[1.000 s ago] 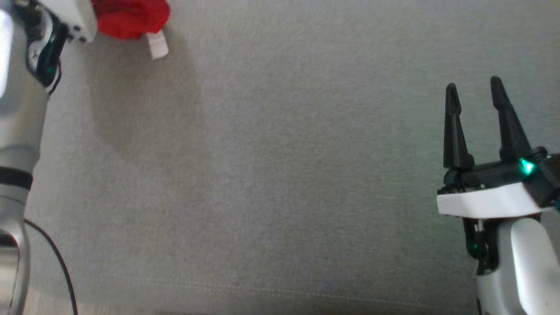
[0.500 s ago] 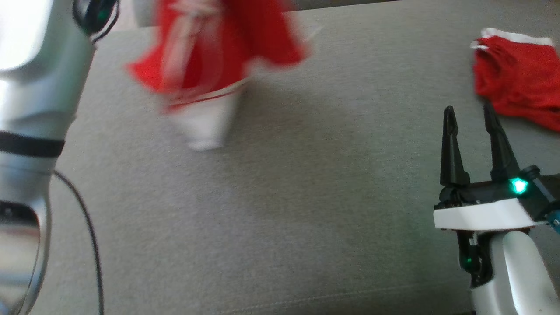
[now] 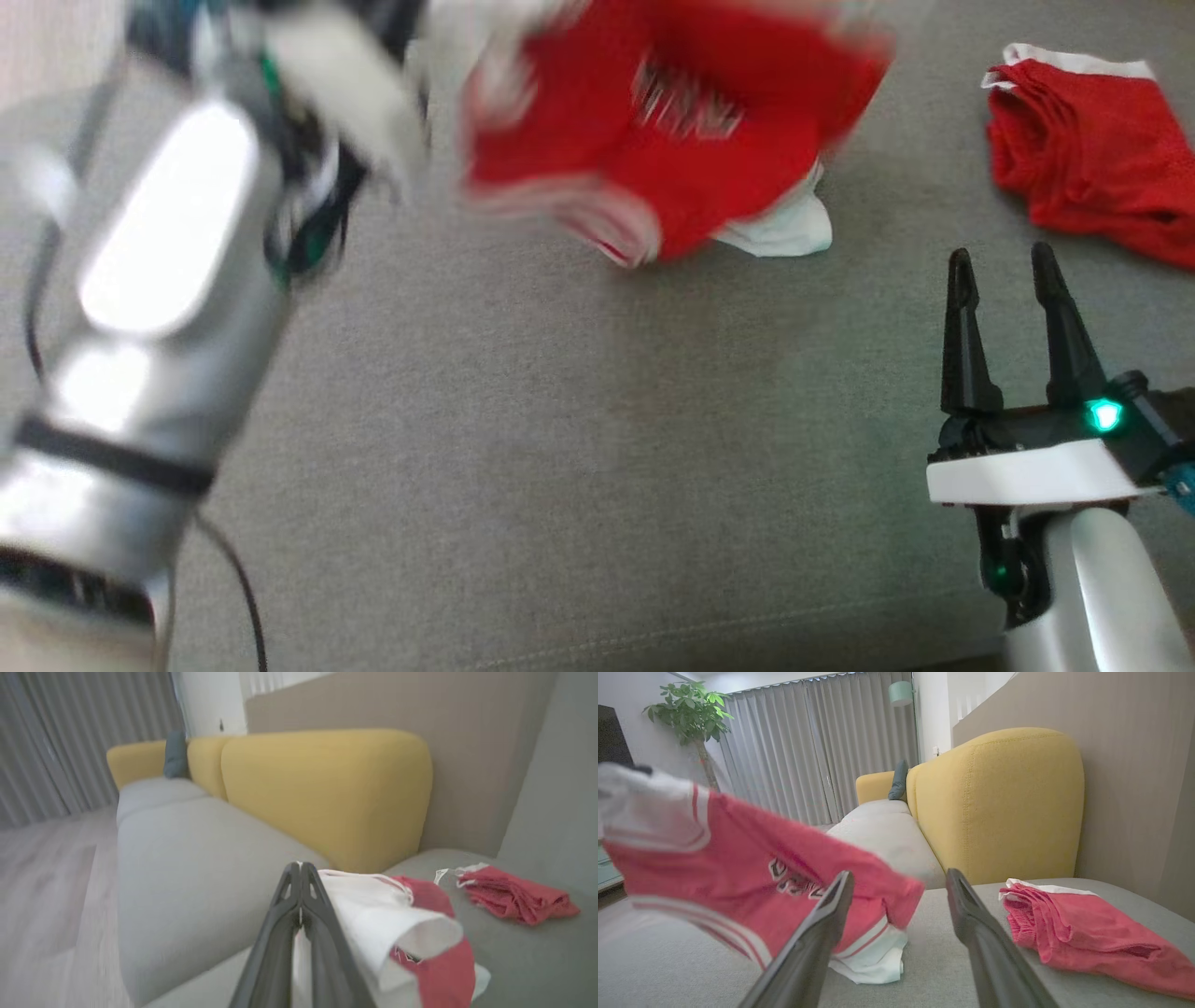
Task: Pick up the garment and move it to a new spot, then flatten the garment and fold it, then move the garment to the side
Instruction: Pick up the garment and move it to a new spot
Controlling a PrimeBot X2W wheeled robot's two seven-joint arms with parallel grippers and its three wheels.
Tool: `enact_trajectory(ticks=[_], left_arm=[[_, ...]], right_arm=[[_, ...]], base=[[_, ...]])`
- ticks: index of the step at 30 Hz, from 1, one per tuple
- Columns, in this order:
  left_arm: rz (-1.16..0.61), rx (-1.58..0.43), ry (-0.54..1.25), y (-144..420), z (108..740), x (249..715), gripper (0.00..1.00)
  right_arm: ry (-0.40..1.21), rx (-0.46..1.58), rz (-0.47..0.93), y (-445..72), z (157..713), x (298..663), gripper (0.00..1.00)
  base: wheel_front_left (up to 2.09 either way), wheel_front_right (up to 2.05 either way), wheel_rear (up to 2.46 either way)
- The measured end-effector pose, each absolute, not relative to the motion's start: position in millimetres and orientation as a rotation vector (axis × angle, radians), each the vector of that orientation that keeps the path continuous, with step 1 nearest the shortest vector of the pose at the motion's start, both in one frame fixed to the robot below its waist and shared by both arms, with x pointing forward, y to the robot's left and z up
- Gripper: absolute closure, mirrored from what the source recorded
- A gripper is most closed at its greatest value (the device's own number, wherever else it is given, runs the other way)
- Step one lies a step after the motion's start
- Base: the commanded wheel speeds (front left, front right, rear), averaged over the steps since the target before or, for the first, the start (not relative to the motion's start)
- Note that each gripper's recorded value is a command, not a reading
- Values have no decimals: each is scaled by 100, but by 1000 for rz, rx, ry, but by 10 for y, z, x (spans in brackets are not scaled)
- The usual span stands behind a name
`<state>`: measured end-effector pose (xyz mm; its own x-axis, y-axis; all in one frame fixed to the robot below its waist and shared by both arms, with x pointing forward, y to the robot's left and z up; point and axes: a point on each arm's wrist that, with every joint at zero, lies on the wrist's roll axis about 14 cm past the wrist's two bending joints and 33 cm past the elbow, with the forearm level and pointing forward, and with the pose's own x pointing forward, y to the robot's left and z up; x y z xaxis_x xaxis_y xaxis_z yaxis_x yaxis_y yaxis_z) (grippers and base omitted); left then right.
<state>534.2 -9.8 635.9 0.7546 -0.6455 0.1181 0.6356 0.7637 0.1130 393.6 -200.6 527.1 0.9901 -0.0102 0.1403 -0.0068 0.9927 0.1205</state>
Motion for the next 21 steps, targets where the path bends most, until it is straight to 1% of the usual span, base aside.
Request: enact_trajectory(ticks=[5,9,10,11,12,13,17,21], left_arm=[[-565,20,85,336,5322,5242,100],[-466,13,197,619,4832,5138,100],[-449,7,204,662,4782,5121,92],[-439,4,203,686,4758,5107,59],[-427,-5,195,704,4758,5098,35],[-419,-15,185,713,4771,5088,0],[-396,-36,132,717,4883,5027,0],[-363,-57,102,777,4923,4853,0]], right_arm=[[-126,124,16,-1941,5218,3981,0],[-116,127,32,-1886,5179,4002,0],[-113,125,35,-1874,5171,4008,0],[-111,123,39,-1862,5165,4013,0],[-109,122,43,-1848,5158,4019,0],[-107,123,47,-1834,5153,4023,0],[-111,127,62,-1782,5172,4022,0],[-122,130,74,-1740,5222,3985,0]], base=[[0,0,0],[0,0,0],[0,0,0],[0,0,0],[0,0,0],[0,0,0],[0,0,0],[0,0,0]])
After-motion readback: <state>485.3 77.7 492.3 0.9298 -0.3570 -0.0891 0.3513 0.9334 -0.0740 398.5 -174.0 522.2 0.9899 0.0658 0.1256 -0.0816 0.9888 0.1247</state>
